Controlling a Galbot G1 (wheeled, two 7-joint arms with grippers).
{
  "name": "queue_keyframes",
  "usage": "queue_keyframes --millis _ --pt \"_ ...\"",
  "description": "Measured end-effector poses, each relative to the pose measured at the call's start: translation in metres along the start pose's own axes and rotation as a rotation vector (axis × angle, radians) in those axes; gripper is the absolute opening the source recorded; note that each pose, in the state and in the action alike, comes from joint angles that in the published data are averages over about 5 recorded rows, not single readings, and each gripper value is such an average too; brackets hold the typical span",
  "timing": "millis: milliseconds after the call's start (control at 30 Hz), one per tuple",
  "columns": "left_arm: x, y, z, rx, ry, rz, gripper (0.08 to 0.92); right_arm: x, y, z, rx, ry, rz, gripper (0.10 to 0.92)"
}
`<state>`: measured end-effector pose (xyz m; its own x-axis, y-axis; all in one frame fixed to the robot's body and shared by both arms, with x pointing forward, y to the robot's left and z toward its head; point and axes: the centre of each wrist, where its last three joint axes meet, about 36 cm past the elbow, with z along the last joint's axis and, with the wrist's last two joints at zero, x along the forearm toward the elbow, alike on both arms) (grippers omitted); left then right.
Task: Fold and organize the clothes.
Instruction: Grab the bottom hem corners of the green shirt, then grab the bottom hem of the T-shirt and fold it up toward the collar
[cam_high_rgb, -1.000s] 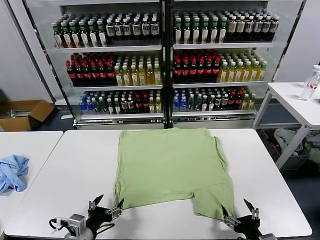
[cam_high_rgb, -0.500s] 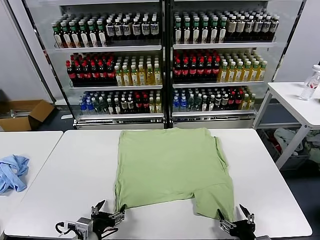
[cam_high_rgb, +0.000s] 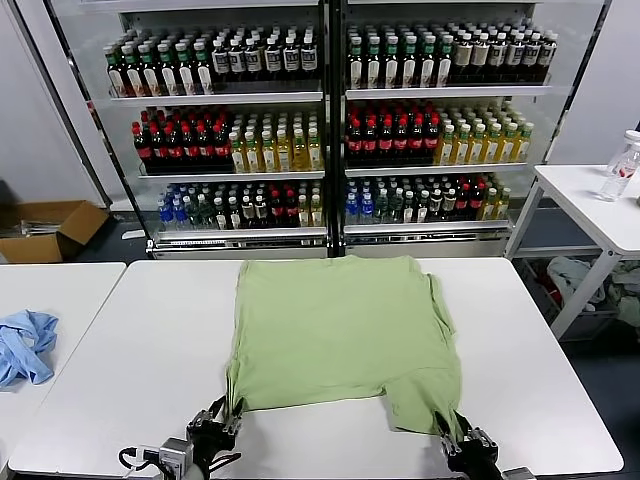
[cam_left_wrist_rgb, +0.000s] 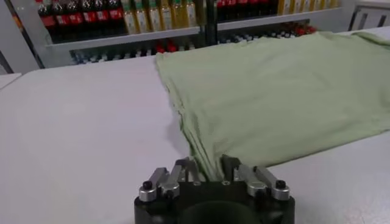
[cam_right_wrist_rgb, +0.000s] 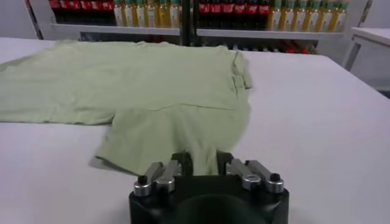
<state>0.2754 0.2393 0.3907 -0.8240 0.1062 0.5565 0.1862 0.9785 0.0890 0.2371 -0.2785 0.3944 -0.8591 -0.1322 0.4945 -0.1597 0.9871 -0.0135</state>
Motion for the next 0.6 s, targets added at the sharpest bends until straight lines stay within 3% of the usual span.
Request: queue_keyframes --millis 167,400,600 --pt "0.003 0.003 0.0 -0.022 -0.013 0.001 0.086 0.01 0.0 -0.012 0.009 -0.028 -0.006 0.109" --pt "0.017 0.012 -0.005 -0.055 -0.042 0.005 0.083 0.037 0.005 -0.022 0.043 -0.047 -0.024 0.109" --pt "0.047 0.025 -0.005 -0.087 -0.044 -0.007 0.083 0.063 0.014 -0.025 0.071 -0.048 -0.043 0.109"
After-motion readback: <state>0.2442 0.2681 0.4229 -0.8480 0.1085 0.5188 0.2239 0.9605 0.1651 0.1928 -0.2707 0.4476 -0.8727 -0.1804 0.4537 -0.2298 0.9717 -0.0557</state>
